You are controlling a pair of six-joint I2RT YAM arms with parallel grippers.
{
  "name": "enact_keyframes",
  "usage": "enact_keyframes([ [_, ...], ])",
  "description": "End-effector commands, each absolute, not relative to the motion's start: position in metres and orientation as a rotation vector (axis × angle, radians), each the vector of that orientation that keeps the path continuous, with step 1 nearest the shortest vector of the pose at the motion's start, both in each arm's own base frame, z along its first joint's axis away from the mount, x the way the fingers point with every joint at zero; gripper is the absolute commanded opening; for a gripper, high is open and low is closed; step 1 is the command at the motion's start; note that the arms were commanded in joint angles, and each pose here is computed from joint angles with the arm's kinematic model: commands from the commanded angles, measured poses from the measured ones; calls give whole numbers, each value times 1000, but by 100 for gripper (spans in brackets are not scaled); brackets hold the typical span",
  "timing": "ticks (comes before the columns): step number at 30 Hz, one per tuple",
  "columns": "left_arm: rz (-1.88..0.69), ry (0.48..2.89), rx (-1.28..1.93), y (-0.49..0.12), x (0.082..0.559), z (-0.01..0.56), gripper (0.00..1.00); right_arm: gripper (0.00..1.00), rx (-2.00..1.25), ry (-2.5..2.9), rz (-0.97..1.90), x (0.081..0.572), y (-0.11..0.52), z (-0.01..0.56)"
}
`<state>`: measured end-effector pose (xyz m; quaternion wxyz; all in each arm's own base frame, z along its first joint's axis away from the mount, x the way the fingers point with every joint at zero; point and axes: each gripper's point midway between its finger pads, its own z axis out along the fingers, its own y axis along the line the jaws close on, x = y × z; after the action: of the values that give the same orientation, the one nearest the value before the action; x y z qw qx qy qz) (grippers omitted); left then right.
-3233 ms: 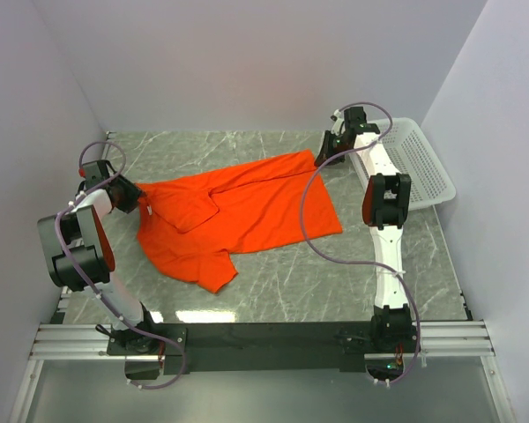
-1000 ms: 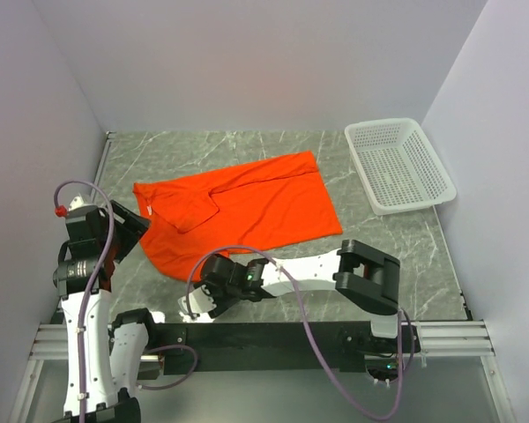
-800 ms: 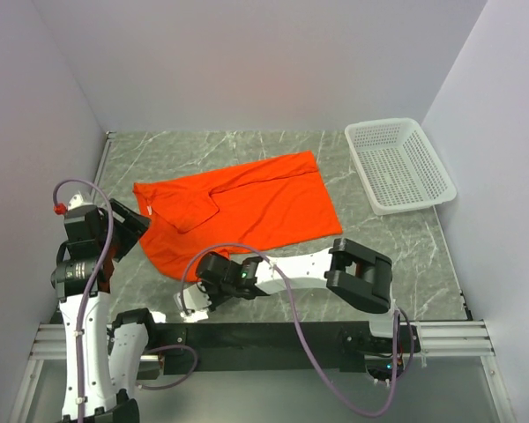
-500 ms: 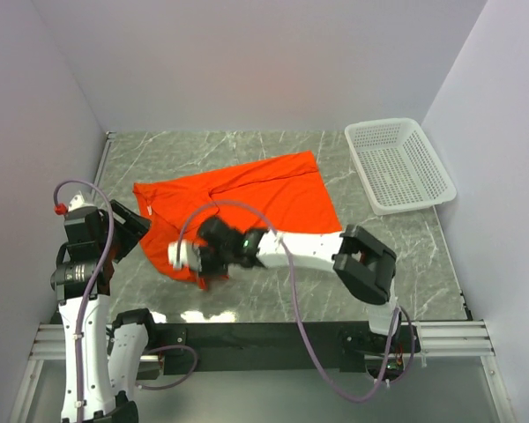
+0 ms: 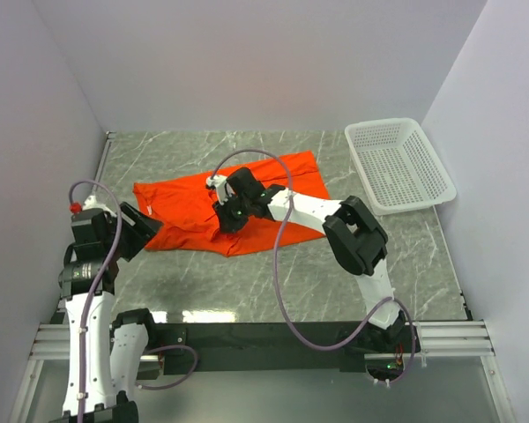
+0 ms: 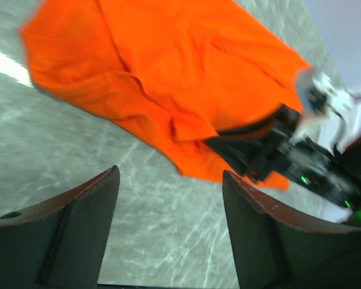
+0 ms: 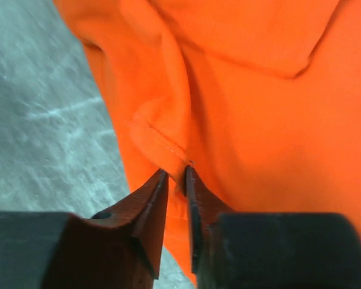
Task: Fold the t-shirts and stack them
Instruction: Fold the tshirt
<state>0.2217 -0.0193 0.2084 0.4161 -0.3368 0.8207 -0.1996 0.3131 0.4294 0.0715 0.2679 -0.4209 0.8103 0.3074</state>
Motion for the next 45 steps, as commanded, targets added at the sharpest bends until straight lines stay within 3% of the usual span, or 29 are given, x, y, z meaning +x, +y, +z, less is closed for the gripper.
enact_keyframes([
  [1, -681, 2078, -690, -46, 232, 204, 73, 28, -1076, 2226, 856, 316, 438, 83],
  [9, -848, 2225, -677, -80, 250, 164, 63, 45, -1074, 2153, 807, 343, 422, 109],
  [19, -794, 2294, -614, -123, 291, 144, 59, 49, -1278, 2001, 960, 339, 386, 149],
  [26, -546, 2442, -440, -139, 318, 108, 58, 49, -1388, 1941, 992, 329, 338, 168],
  [32, -276, 2604, -246, -152, 332, 75, 55, 49, -1273, 1986, 968, 337, 298, 170],
  [45, -6, 2671, -96, -163, 340, 51, 49, 49, -1171, 2034, 1001, 352, 276, 169],
])
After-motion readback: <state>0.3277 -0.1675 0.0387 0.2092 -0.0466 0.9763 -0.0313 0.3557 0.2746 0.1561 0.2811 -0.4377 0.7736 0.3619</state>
